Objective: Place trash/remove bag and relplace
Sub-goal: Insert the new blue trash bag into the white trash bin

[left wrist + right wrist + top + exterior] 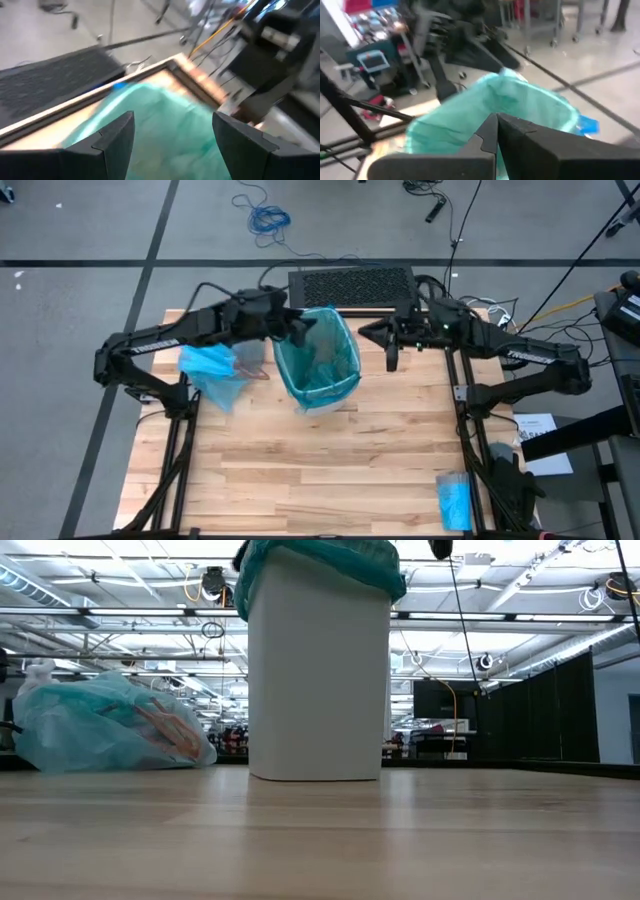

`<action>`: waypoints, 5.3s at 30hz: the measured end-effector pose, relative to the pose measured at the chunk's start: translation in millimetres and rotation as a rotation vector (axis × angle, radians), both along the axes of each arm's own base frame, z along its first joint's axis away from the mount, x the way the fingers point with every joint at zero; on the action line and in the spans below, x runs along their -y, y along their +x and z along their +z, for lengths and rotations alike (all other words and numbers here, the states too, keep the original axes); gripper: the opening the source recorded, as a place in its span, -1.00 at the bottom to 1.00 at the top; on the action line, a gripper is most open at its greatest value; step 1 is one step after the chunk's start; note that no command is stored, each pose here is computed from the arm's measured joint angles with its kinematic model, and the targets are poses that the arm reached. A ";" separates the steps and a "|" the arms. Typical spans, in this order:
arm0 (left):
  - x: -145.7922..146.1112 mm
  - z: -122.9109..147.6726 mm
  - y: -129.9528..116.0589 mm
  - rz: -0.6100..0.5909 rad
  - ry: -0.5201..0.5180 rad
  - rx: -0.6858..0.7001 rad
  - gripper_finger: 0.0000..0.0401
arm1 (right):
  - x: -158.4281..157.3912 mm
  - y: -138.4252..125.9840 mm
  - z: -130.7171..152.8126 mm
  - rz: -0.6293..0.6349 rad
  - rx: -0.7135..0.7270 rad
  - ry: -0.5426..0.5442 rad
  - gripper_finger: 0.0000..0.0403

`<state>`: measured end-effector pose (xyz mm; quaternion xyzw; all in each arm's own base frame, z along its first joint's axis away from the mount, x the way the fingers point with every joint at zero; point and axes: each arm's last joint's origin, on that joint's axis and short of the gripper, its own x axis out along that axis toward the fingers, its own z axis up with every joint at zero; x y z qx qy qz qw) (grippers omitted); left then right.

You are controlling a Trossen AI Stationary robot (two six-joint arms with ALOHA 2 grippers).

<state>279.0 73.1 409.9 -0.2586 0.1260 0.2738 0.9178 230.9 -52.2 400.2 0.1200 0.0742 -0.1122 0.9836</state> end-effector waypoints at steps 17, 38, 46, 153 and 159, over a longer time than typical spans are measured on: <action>-25.8 4.2 -57.9 -0.002 -0.039 -0.419 0.30 | 53.0 60.8 6.1 -0.074 -0.220 0.135 -0.53; -53.9 -0.1 -61.3 -0.030 0.154 -0.555 0.30 | 54.3 69.7 21.8 -0.179 -0.282 0.146 -0.40; -83.1 -7.5 -77.8 -0.032 0.038 -0.557 0.30 | 13.5 93.4 12.9 -0.078 -0.297 0.145 -0.40; 21.4 -8.3 -36.3 -0.474 0.022 -0.324 0.30 | 9.2 139.1 -112.3 0.101 -1.015 0.127 -0.40; 26.4 -8.3 -35.3 -0.472 0.015 -0.324 0.30 | 9.5 139.0 -112.0 0.092 -1.014 0.127 -0.40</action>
